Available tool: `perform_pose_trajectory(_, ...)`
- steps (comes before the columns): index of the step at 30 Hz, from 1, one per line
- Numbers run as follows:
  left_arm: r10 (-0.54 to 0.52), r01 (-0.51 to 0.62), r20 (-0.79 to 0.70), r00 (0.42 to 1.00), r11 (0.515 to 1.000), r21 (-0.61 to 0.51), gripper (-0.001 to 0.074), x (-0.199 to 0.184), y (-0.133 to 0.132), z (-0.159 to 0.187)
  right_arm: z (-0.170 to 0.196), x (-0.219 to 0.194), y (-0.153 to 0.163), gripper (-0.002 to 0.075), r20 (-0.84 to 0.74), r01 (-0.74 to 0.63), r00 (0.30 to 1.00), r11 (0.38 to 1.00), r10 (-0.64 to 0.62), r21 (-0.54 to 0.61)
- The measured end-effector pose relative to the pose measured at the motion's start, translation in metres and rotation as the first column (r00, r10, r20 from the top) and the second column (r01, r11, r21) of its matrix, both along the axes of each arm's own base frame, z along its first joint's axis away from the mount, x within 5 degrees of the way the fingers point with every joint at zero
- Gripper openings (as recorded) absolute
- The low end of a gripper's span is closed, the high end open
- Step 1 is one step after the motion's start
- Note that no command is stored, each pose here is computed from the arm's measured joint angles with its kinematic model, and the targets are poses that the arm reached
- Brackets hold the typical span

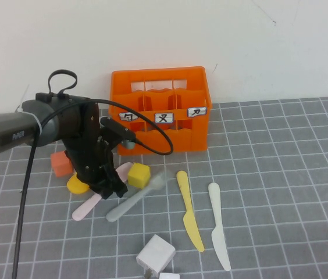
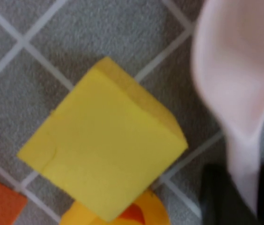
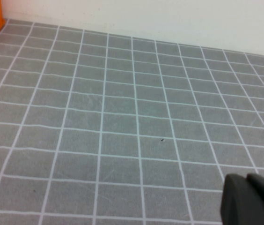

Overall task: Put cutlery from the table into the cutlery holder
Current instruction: Pick up the spoon, then place the spoon on the box

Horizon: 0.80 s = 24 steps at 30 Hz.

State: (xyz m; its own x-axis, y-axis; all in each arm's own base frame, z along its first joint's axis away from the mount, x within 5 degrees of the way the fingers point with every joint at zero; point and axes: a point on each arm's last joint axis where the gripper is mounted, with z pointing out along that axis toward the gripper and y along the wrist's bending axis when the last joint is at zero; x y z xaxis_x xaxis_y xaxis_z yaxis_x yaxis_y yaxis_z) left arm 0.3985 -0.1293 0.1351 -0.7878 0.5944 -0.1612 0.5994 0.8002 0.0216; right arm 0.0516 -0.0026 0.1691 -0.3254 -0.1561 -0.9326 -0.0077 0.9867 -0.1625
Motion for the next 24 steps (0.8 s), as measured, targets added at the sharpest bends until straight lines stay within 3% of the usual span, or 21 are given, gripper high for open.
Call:
perform_pose_trajectory(10,0.014,-0.013,-0.043,0.999,1.000,0.021,0.0115,-0.008,0.003,0.014,0.000,0.000,0.000,-0.0003,0.000,0.000,1.000,1.000,0.000,0.000)
perform_pose_trajectory(24,0.018,-0.009,0.183,0.983,0.999,-0.046,0.0115,-0.048,0.017,0.147,0.000,0.000,0.000,-0.0003,0.000,0.000,1.000,1.000,0.000,0.000)
